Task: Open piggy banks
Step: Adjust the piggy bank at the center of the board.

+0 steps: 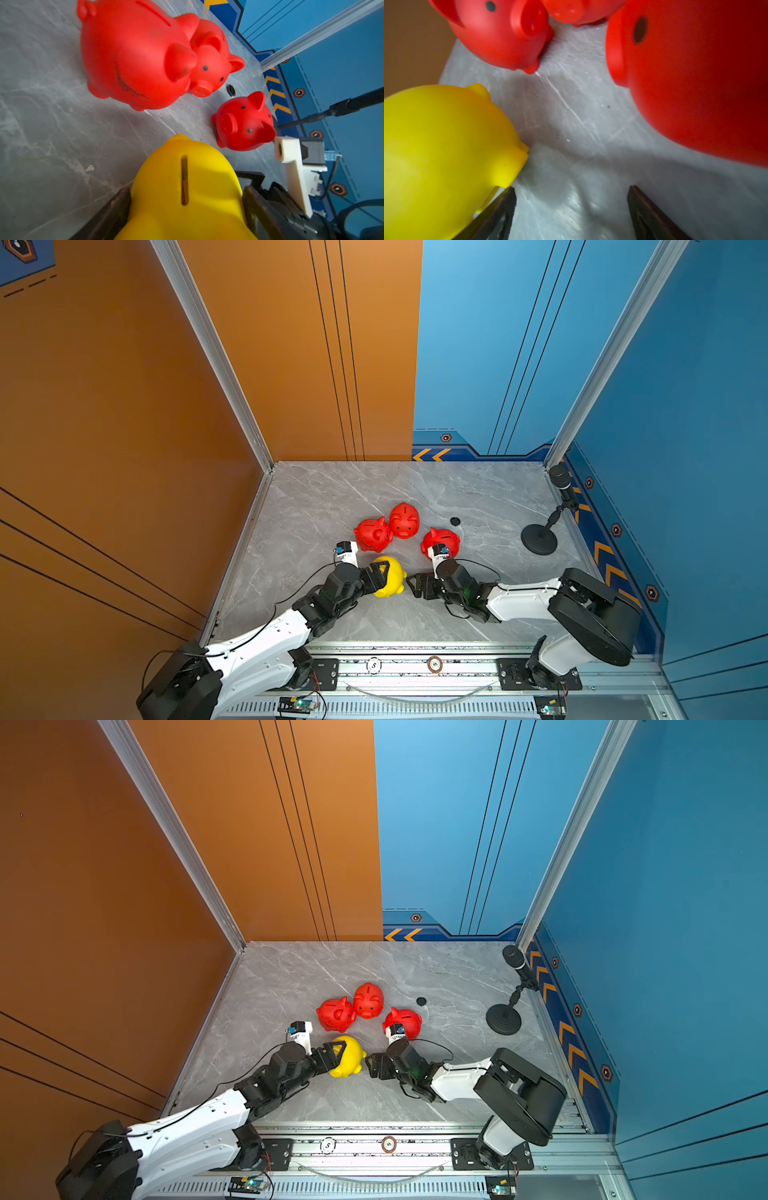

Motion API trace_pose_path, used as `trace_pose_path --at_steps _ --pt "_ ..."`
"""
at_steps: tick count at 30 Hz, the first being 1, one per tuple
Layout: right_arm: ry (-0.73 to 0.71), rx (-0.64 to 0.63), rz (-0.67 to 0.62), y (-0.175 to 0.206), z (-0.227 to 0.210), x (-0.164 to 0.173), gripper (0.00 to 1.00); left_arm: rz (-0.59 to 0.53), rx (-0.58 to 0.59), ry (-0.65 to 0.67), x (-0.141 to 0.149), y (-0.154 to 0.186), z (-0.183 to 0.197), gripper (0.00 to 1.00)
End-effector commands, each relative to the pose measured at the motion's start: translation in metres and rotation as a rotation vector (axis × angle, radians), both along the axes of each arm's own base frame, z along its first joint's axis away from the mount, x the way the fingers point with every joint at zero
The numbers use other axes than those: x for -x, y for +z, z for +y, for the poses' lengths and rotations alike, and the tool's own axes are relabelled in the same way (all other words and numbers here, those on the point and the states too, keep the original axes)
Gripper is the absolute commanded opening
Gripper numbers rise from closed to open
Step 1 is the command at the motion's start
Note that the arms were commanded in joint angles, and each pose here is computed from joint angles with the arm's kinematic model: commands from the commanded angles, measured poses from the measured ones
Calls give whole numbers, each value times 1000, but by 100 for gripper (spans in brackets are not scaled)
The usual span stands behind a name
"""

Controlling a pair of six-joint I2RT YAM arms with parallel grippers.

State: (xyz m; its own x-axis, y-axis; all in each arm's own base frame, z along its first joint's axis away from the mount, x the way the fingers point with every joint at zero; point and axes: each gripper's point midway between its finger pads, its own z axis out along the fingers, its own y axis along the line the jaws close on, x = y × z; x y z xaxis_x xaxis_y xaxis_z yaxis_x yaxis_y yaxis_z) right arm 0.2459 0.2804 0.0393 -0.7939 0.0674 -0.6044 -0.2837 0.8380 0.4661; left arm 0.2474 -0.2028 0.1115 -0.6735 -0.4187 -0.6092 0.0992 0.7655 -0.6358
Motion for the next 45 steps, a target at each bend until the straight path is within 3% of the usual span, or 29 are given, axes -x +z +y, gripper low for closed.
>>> trace_pose_path --at_steps 1,6,10,14,16,20,22,29,34,39,41,45 --pt "-38 308 109 -36 -64 19 93 -53 -149 -66 3 1 -19 46" --pt "-107 399 92 -15 -98 8 100 -183 -354 -86 10 12 -61 49" --pt "-148 414 94 0 -117 2 100 -308 -504 -52 14 20 -93 50" --pt "-227 474 90 14 -148 -1 100 -386 -578 12 18 26 -115 53" --pt "-260 491 95 18 -161 0 100 -389 -583 2 20 23 -127 61" --pt "-296 462 103 26 -177 1 100 -404 -603 -22 25 24 -146 95" --pt "-306 457 99 30 -184 1 100 -409 -611 -26 26 31 -150 97" --pt "-226 415 74 53 -176 -1 100 -384 -537 -112 30 60 -154 98" --pt "-170 361 95 69 -156 7 100 -337 -468 -264 34 74 -141 98" --pt "-122 305 94 83 -119 19 100 -278 -257 -384 34 86 -102 98" --pt "-113 300 88 87 -104 24 100 -254 -204 -374 29 88 -75 98" --pt "-129 326 47 100 -85 27 99 -261 -190 -341 33 99 -26 98"
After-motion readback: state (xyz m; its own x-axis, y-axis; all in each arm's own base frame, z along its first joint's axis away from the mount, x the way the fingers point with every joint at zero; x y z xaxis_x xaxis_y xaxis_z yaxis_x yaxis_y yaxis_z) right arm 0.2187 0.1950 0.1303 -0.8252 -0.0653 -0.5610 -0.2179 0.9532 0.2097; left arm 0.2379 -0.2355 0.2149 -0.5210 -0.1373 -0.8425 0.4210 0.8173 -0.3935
